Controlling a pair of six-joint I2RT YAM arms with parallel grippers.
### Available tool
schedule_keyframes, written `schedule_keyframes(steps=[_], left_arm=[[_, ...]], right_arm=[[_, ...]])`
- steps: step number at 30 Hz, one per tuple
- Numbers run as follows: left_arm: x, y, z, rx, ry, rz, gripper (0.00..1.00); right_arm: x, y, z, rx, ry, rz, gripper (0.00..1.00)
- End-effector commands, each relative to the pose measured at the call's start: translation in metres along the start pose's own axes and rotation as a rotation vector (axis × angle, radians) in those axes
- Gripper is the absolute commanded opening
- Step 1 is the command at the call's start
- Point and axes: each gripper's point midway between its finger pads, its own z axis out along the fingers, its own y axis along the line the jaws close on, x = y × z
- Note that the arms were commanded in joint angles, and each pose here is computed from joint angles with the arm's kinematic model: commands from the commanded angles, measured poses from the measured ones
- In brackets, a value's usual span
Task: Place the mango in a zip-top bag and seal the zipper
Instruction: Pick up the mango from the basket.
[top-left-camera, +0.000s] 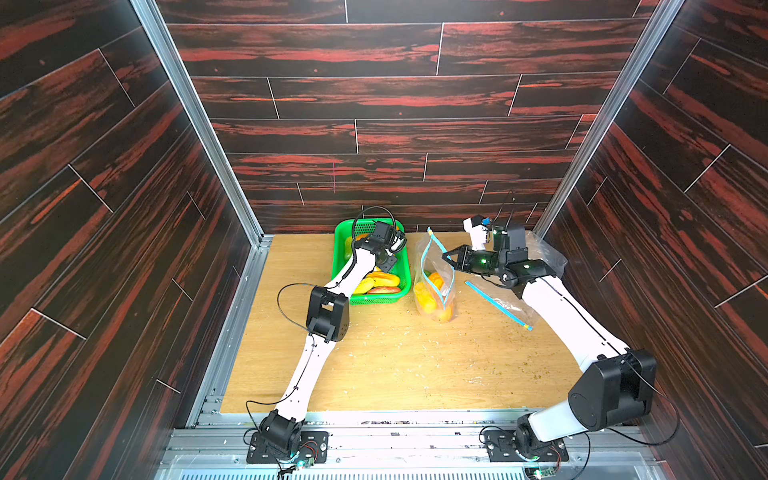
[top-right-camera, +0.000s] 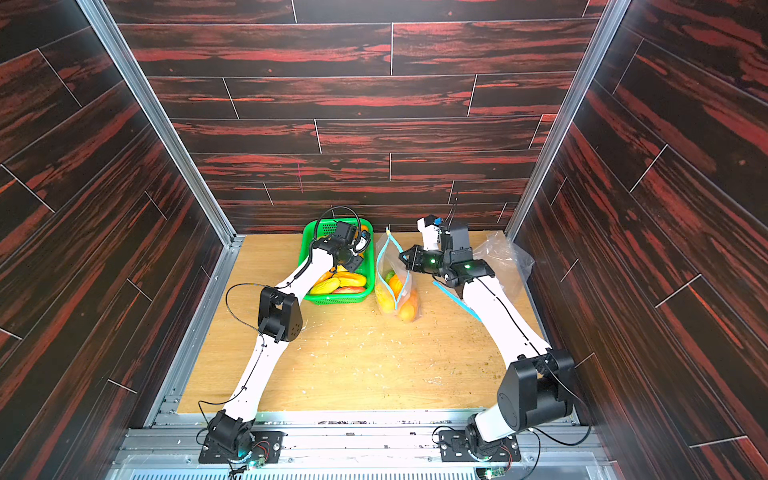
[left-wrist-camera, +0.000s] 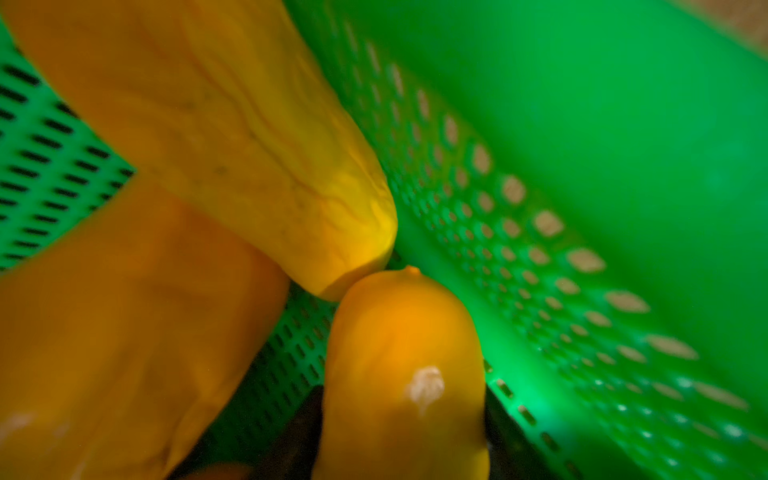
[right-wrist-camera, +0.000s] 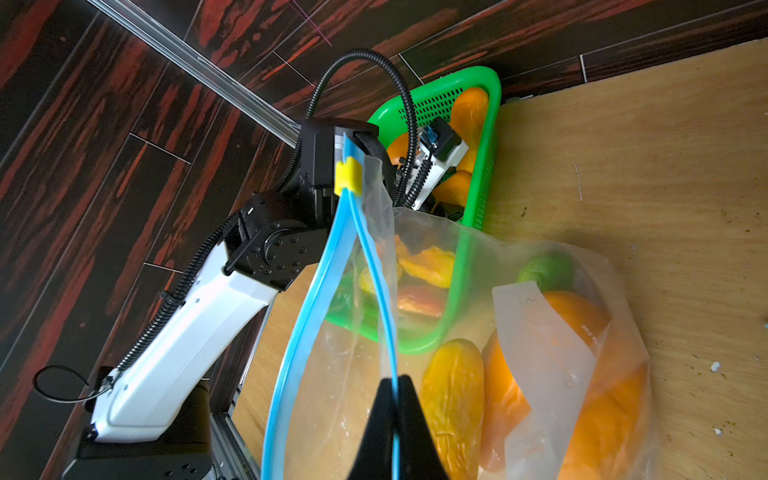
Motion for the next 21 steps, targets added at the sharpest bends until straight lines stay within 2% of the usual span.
schedule_keyframes(steps=[1, 5, 11, 14, 15, 21], left_arm=[[-0.006, 0.01, -0.032, 0.0, 0.0, -0.07, 0.41], [-0.039, 0.033, -0.083, 0.021, -0.124, -0.263, 0.3], [-0.08, 0.064, -0.156, 0.06, -0.336, -0.519, 0.28], [-0.08, 0.069, -0.172, 0.045, -0.343, -0.539, 0.28], [-0.075, 0.065, -0.173, 0.06, -0.317, -0.542, 0.28], [-0.072, 0.058, -0.184, 0.142, -0.312, -0.613, 0.24]], right_arm=[[-0.002, 0.005, -0.003, -0.006, -0.008, -0.015, 0.0], [-0.008, 0.008, -0.004, -0.006, -0.023, -0.015, 0.0], [-0.019, 0.011, -0.004, -0.01, -0.048, -0.005, 0.0], [-0.022, 0.016, -0.006, -0.021, -0.057, -0.009, 0.0], [-0.023, 0.018, -0.006, -0.024, -0.059, -0.01, 0.0], [-0.021, 0.017, -0.005, -0.027, -0.053, -0.005, 0.0]])
